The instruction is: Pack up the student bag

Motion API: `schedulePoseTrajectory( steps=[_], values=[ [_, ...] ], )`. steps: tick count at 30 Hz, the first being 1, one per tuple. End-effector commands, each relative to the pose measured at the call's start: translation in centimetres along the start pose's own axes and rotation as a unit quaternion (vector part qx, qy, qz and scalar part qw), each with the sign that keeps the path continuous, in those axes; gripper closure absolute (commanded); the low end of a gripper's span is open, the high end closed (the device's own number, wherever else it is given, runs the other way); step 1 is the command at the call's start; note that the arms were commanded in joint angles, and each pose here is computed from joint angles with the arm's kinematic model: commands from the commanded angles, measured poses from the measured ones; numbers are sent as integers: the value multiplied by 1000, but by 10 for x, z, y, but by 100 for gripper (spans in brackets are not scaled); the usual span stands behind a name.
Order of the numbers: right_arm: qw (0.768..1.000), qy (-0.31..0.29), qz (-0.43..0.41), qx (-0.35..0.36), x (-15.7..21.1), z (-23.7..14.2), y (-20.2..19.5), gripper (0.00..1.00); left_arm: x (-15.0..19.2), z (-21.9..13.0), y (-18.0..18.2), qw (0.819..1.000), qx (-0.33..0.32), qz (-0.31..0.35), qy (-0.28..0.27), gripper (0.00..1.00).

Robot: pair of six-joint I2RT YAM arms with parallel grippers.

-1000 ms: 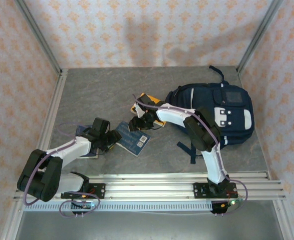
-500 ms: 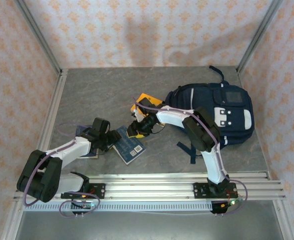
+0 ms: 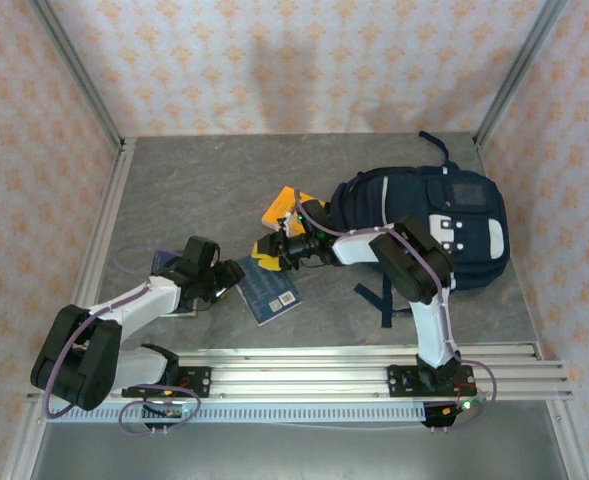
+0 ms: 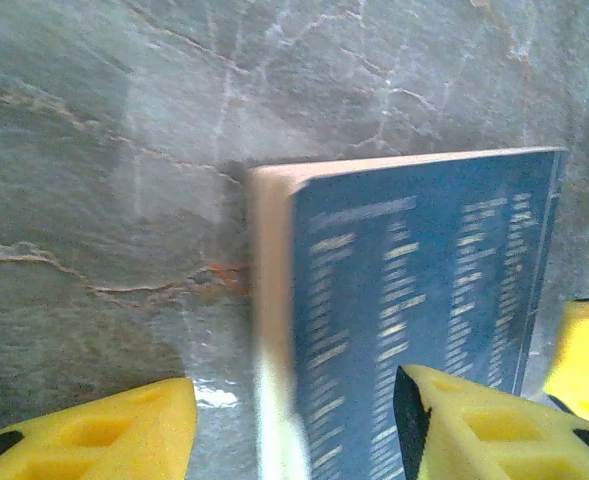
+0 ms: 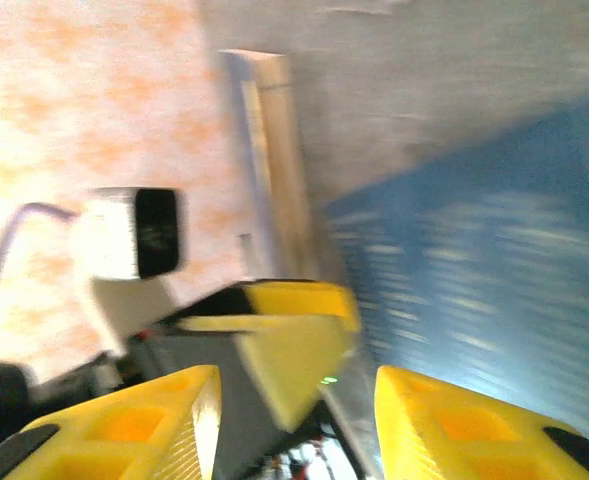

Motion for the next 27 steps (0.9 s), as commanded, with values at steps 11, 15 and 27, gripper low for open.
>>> schedulePoseTrajectory(
  steps=[11, 15, 27],
  values=[
    [929, -149, -118, 319, -25, -62, -51, 63, -1, -17, -12, 999, 22, 38, -7, 45],
    [917, -154, -118, 348, -24, -70, -60, 68, -2, -26, -32, 997, 47, 66, -3, 48],
    [918, -136, -110, 357, -20, -67, -71, 68, 6, -13, -40, 995, 38, 92, 24, 58]
  ],
)
Point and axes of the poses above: each hand's point on the last joint's axis, 136 mm out from that joint toward the fingers, its own z axis out along the fingers, its own y axis along the line the jaws close on, x = y × z, the point moved 1 cm from there along -z, back along the fingers, and after that the axes turned 12 degrees about z, right-handed, at the moved point
